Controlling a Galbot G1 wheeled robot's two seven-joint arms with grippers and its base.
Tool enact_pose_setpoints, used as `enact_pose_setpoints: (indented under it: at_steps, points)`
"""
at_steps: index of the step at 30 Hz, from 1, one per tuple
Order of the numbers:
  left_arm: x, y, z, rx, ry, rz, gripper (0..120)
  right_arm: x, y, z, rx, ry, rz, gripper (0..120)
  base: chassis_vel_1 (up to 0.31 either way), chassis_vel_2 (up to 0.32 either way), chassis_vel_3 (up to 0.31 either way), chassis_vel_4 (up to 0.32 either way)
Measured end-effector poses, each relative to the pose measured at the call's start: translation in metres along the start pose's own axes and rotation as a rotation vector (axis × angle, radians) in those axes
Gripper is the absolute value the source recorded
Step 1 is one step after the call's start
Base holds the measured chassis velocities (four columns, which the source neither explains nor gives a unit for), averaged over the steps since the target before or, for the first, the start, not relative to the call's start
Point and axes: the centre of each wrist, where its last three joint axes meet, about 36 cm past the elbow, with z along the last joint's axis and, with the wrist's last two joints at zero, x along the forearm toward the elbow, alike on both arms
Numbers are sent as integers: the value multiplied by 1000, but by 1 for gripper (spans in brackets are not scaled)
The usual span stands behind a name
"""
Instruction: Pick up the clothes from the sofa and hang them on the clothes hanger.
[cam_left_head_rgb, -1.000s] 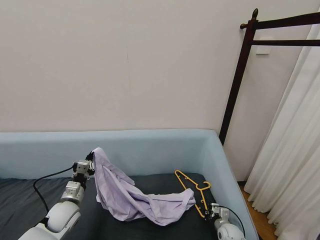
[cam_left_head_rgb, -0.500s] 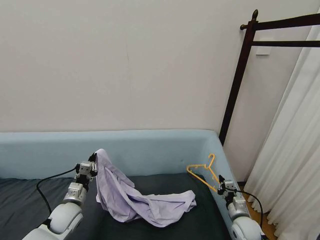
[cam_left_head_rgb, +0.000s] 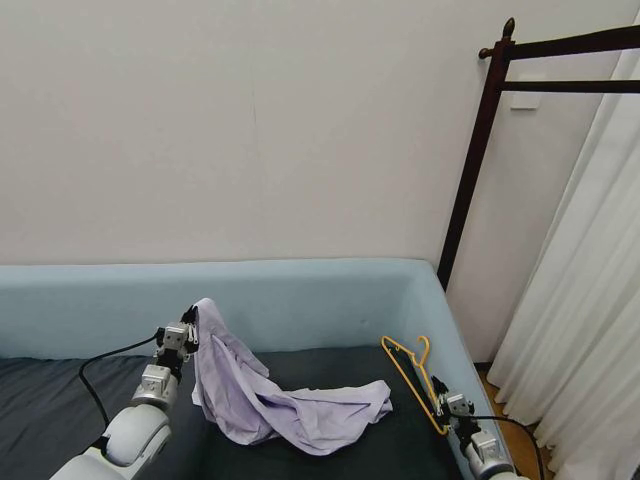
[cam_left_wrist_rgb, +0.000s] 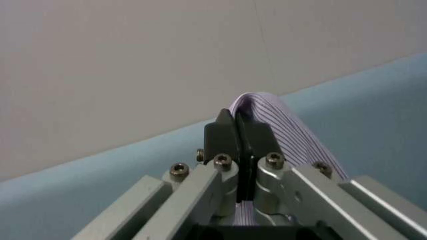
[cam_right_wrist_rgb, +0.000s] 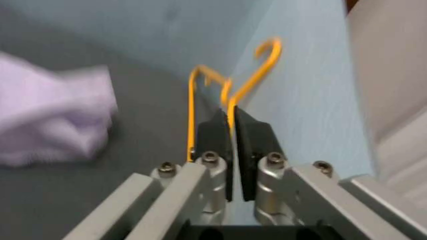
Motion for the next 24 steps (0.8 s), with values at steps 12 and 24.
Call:
enact_pose_setpoints:
  at_steps: [12, 24]
  points:
    - [0, -7, 6, 0, 10, 1, 0, -62, 27, 19, 231, 116, 52, 57, 0, 0, 0, 0]
    - [5, 2, 6, -6, 2, -11, 0, -81, 69, 28, 573, 209, 214, 97, 0, 0, 0, 0]
